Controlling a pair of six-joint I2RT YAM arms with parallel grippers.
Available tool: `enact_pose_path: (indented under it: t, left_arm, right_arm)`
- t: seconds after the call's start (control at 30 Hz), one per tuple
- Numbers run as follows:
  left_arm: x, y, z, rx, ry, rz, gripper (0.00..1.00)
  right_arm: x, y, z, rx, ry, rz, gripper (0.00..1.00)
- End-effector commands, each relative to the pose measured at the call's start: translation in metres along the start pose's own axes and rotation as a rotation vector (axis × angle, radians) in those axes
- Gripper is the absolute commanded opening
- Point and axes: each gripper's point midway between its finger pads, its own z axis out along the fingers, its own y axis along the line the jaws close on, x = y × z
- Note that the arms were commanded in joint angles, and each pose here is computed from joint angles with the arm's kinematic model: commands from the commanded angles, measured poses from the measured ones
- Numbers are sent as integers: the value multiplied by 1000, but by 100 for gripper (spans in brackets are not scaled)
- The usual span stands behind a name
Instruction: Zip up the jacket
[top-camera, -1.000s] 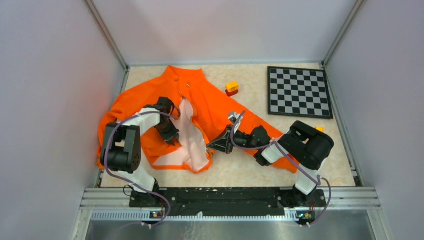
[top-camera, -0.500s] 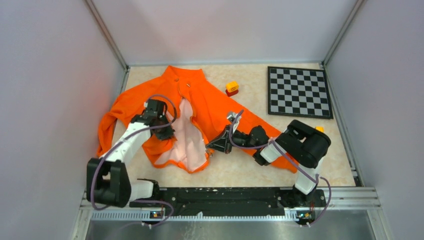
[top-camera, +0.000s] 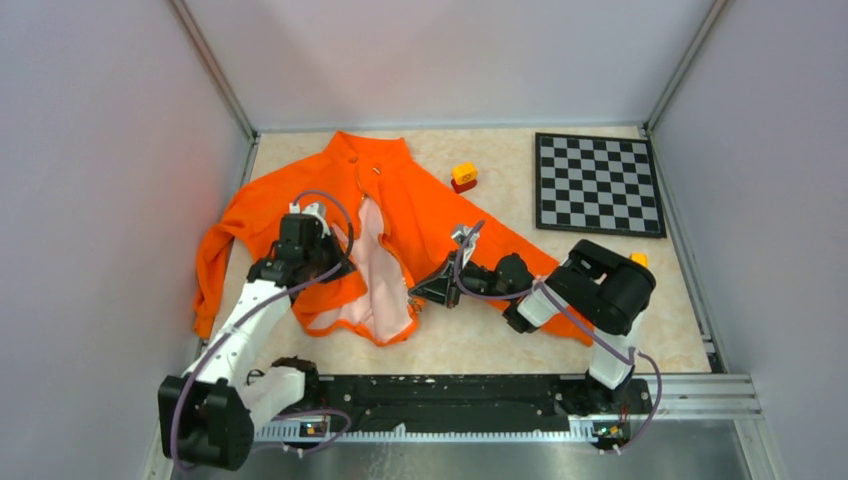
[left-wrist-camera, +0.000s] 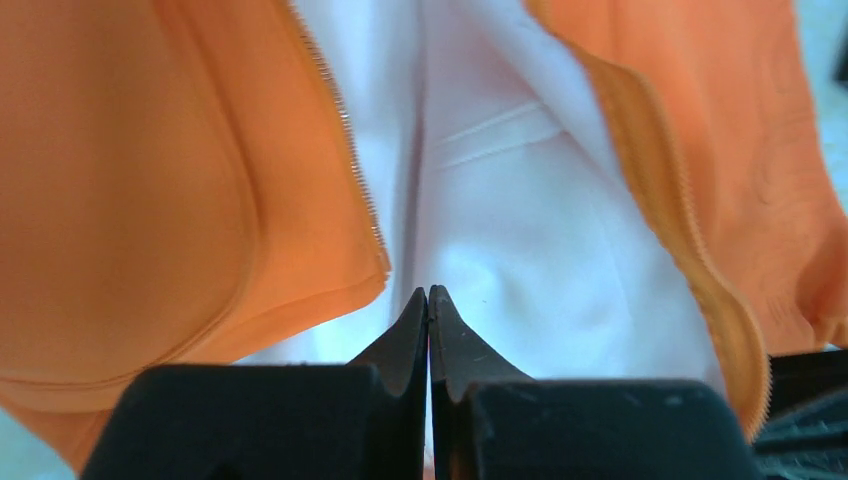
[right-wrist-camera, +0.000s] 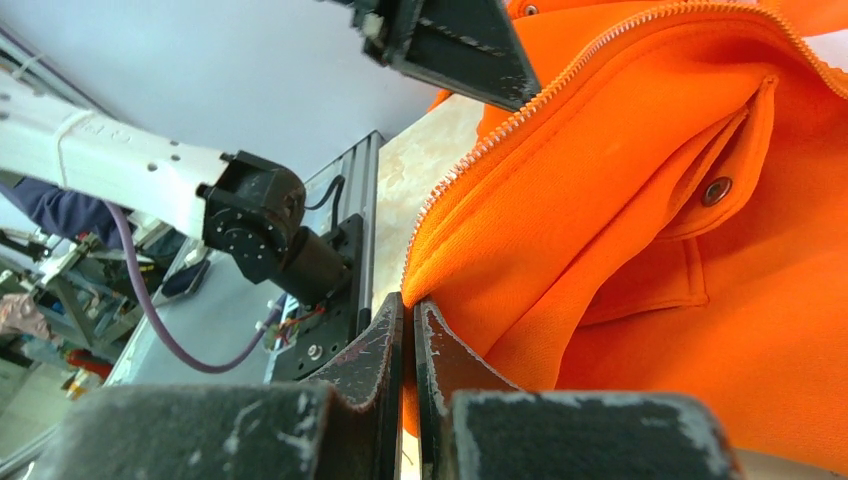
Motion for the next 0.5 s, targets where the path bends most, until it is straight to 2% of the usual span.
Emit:
enact_pose_path:
  t: [0.0,0.07,0.13,0.2,0.33,0.47]
  left_arm:
    - [-17,-22,-12,161,-177,60,4]
    - [-16,-8,-9,82,-172,34,28]
    - [-14,10,-4,-30,-136,27,35]
    - [-13,20,1,-102,-81,17,48]
    - [-7,24,15,-176,31,-58,57]
    - [-5,33,27,-258,52,-130,63]
  right_arm:
    - [-36,24,9,-84,-168,-93,0]
    - [-38,26,8,-85,-173,-110,0]
    - [-40,26,7,-82,-178,-137,0]
    - [-40,26,6,-76,-179,-154,0]
    - [-40,25,7,-74,-176,-150,0]
    - [-37,26,8,-89,-169,-125,0]
